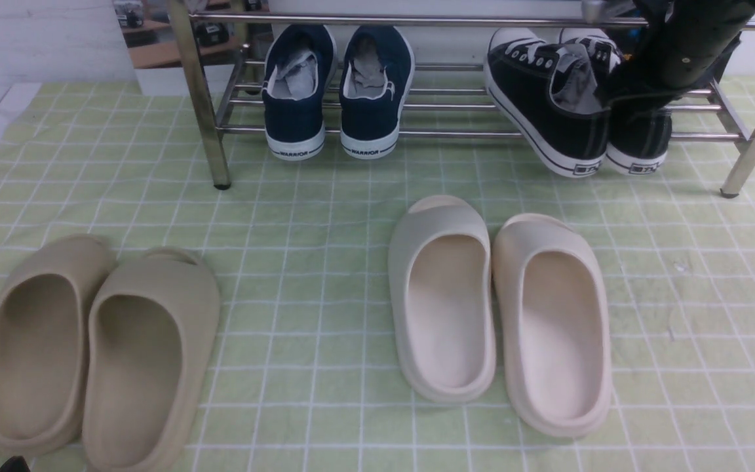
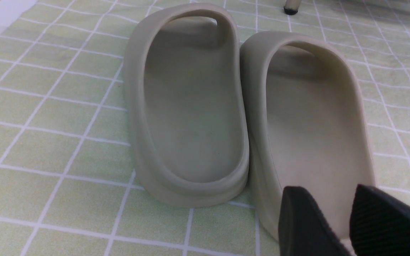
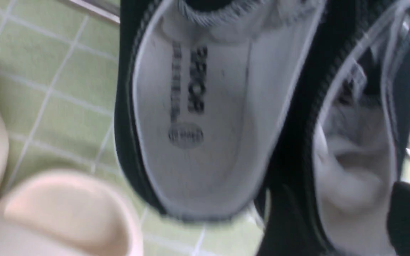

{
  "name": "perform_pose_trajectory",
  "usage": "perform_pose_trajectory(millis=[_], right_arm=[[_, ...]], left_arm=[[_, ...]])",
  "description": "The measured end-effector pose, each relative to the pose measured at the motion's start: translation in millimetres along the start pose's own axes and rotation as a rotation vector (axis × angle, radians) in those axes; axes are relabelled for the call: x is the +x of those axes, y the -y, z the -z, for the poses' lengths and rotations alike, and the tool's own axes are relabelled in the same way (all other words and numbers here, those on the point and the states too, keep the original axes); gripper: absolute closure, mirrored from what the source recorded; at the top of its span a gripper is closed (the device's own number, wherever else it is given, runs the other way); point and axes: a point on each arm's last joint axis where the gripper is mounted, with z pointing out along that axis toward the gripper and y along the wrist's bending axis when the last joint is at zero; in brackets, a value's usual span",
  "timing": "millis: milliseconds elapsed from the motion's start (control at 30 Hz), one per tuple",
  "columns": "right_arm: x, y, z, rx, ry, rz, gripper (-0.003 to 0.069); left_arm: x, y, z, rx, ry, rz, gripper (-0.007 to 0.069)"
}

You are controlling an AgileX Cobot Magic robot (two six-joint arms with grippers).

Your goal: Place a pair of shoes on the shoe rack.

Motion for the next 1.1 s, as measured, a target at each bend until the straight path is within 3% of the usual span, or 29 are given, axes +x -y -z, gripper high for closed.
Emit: perform_pose_trajectory(millis=[133, 267, 500, 533, 600, 633, 900, 1100], right_arm=[[5, 1, 28, 0.002, -0.037, 0.0, 0.0153], [7, 4, 62, 0.022, 0.002, -0.043, 0.0191], [39, -10, 165, -0.087, 0.148, -0.12, 0.048], [40, -10, 170, -0.089, 0.159, -0.12, 0.0489], [69, -18, 203, -0.12, 0.185, -0.113, 0.062], [81, -21, 213, -0.128, 0.187, -0.115, 0.0649], [174, -48, 249, -0.211, 0.32, -0.161, 0.0662], [230, -60, 251, -0.196, 0.421, -0.18, 0.0662]], left_arm=[[0, 0, 0, 0.0, 0.0, 0.0, 0.0396], [0, 0, 0, 0.0, 0.0, 0.0, 0.0389], [0, 0, 0, 0.0, 0.0, 0.0, 0.0388], [0, 0, 0, 0.0, 0.0, 0.0, 0.0388], [0, 0, 0, 0.0, 0.0, 0.0, 0.0388], [0, 0, 0, 0.0, 0.0, 0.0, 0.0388], [0, 0, 0, 0.0, 0.0, 0.0, 0.0388], [0, 0, 0, 0.0, 0.0, 0.0, 0.0388]])
